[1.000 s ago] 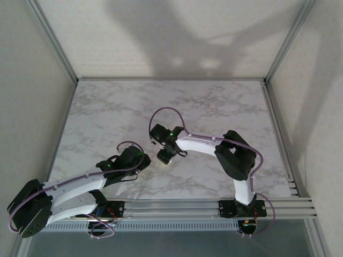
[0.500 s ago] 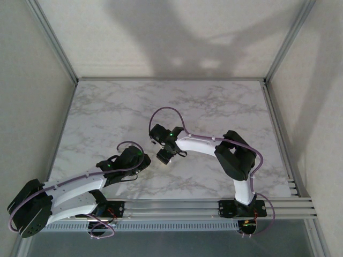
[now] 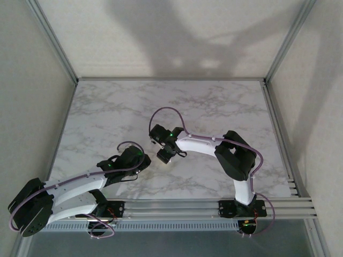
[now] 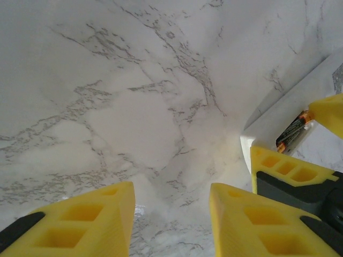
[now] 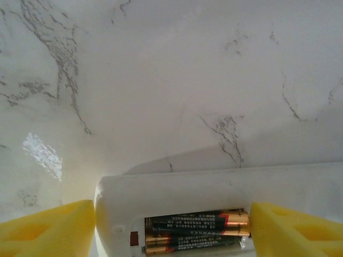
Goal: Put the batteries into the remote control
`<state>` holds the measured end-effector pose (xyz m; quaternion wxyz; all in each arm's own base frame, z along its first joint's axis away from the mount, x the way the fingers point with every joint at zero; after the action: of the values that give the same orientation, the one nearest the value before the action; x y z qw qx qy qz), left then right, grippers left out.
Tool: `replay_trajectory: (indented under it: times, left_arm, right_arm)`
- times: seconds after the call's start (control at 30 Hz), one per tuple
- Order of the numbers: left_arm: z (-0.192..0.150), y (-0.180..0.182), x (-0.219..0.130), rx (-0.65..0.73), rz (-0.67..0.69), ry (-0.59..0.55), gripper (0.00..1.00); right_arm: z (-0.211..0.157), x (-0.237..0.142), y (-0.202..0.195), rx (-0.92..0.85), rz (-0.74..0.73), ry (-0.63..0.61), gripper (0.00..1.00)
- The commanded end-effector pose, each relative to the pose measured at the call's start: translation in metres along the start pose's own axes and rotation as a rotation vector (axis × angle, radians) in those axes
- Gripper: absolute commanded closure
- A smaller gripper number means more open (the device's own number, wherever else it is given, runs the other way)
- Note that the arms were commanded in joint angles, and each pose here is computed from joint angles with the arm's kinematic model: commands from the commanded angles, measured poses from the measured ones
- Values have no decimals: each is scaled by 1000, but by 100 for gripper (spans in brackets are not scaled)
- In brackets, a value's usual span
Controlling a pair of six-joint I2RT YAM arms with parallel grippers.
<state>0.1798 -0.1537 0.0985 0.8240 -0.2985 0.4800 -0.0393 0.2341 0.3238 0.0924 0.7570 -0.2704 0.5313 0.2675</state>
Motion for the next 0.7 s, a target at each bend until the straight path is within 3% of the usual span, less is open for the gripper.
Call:
replay_trajectory:
  times: [0.0,0.67]
  left_arm:
    - [0,-3,0,1,-9,-3,59]
    - [0,-4,1,6,-9,3,59]
  right_arm:
    - [-6,-4,-5,16,-32,6,31]
    - [-21,15,4,145,92,63,34]
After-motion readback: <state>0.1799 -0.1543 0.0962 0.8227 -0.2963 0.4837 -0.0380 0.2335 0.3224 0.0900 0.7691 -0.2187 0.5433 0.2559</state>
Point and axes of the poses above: each hand's point on the last joint's axis, 136 mm out from that joint toward the fingers, its own x axis out along the fingers, its own y axis along the line the jaws close on, z = x × y, the point moved 6 cm from there along -x, back along the fingers, and after that the axes turned 9 degrees about x, right-handed, at the moved point
